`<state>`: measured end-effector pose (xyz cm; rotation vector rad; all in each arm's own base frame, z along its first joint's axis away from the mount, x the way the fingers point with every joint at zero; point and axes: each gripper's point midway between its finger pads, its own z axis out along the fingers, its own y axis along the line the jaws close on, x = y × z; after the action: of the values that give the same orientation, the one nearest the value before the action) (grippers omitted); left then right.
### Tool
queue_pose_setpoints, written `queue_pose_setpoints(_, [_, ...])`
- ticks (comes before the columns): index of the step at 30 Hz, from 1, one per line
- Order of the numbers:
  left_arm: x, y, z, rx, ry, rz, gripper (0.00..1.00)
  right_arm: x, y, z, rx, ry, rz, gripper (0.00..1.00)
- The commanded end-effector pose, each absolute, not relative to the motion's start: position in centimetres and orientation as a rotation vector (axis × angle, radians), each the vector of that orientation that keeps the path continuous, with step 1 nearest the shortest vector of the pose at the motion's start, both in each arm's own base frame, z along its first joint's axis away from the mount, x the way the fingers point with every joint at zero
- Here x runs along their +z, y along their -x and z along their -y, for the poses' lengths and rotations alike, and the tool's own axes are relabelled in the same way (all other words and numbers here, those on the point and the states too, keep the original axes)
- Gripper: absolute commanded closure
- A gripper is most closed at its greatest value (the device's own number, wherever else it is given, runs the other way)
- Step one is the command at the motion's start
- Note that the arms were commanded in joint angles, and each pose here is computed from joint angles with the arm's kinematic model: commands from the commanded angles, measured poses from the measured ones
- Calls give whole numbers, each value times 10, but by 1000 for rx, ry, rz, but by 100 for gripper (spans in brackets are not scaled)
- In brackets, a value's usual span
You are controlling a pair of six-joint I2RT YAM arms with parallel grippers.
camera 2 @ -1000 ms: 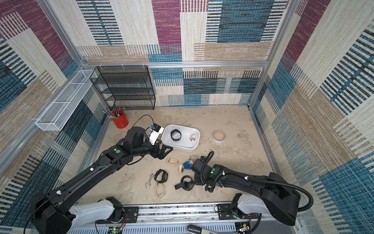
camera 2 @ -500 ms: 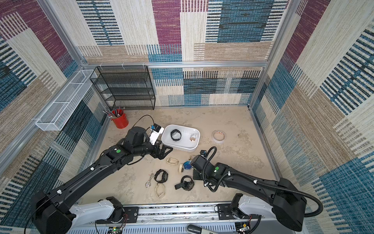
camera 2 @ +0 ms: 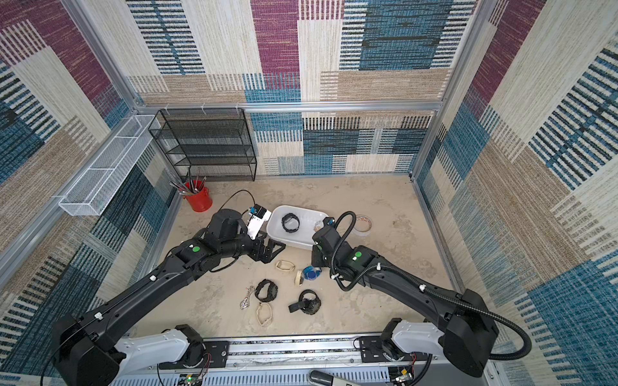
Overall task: Put the watch into the storage box
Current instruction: Pick up the watch at the center of the board, then place the watch in the storage box.
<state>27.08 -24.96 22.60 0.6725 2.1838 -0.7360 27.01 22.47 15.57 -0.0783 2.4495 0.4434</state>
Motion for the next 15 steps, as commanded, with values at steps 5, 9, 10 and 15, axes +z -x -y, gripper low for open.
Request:
queue_pose_setpoints(5, [229, -274, 249, -714, -673, -2178, 4, 171, -318, -254, 487, 249, -2356, 100])
queue_pose_setpoints(9, [228, -274, 249, -712, -673, -2181, 4, 165, -341, -261, 469, 289, -2350, 100])
queue_pose_setpoints(10, [228, -274, 249, -713, -673, -2181, 4, 163, -346, -262, 472, 291, -2351, 100])
queue_pose_setpoints(15, [226, -275, 248, -705, -668, -2190, 5, 146, -366, -270, 446, 337, -2373, 100])
